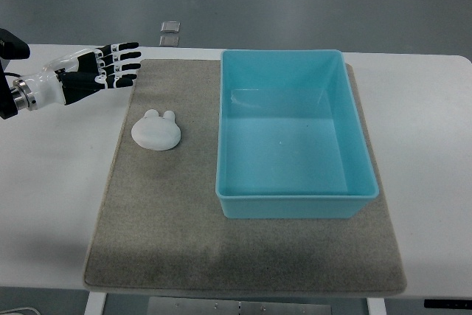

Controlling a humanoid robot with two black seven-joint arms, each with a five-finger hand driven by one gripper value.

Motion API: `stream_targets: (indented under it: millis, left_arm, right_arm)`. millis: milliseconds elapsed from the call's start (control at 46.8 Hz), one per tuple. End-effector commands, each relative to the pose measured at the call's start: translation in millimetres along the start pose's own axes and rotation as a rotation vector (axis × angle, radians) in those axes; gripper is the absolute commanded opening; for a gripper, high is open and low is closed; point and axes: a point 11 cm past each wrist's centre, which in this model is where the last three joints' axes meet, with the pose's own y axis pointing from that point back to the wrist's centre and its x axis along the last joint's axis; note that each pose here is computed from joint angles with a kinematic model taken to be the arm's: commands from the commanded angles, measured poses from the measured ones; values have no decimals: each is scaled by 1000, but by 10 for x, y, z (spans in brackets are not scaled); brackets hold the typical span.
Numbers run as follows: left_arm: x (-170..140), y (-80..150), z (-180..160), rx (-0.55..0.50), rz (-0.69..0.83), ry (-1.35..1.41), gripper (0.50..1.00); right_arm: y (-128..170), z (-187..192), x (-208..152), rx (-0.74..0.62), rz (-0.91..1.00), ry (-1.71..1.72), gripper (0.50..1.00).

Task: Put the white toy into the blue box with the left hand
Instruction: 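Move the left hand toward the white rabbit toy, fingers open, then rotate the left hand and close its fingers around the white rabbit toy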

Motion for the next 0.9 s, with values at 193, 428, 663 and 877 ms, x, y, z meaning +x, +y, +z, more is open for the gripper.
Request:
stream_targets:
  millis: [193,428,663,877]
  left_arm:
    - [-77,86,153,50,-60,-248,992]
    - [-197,123,246,99,-75,-460,988]
    - [-265,158,346,100,-45,-729,988]
    - [-424,152,207,120,-93,-929,981]
  right_arm:
    - [0,0,0,0,0,0,936]
    - [0,0,0,0,0,0,936]
    - [0,0,0,0,0,0,936]
    - [0,0,0,0,0,0,936]
